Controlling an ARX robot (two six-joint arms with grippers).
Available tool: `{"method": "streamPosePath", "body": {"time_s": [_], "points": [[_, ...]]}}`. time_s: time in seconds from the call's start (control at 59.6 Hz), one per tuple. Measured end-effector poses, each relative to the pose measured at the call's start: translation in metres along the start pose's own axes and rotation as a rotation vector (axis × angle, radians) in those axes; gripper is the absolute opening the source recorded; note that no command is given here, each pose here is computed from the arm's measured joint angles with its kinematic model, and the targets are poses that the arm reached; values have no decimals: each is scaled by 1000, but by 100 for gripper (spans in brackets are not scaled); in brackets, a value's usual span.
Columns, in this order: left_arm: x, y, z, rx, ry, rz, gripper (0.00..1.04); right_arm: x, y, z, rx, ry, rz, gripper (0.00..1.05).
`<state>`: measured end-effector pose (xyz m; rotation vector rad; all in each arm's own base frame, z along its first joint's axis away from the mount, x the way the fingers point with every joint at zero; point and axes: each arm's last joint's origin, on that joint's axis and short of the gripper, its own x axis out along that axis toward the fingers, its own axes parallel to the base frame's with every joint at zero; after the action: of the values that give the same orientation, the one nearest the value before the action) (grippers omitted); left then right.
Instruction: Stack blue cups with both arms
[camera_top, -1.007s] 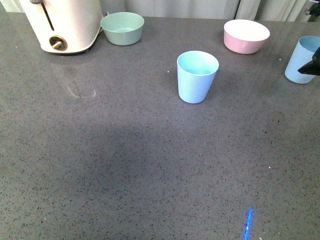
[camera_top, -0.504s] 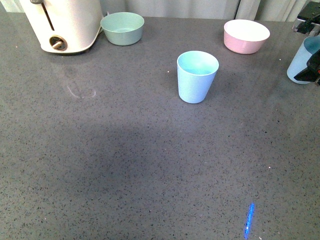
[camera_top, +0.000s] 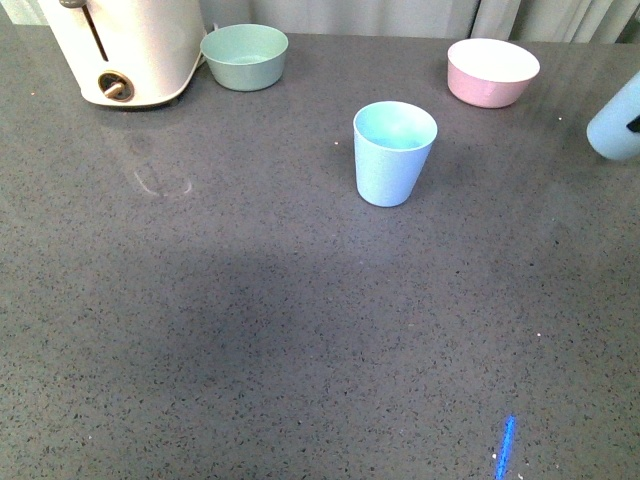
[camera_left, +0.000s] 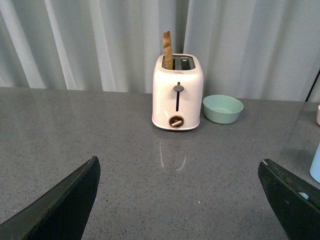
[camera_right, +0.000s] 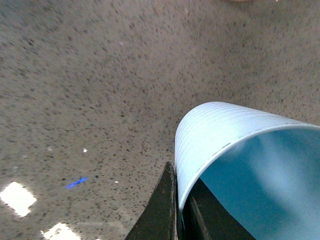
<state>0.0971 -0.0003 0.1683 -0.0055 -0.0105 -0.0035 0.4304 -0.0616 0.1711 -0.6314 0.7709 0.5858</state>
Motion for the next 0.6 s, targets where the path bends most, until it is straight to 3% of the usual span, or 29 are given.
{"method": "streamPosePath", "body": {"time_s": [0.218,0.336,0.604], "points": [[0,0,0,0,0,0,96,-53,22,46,-88,-172,67,2],[0,0,0,0,0,0,96,-78,56,82,-174,-257,133,2],[0,0,0,0,0,0,96,-60,119,118,-303,-235,254,2]]}}
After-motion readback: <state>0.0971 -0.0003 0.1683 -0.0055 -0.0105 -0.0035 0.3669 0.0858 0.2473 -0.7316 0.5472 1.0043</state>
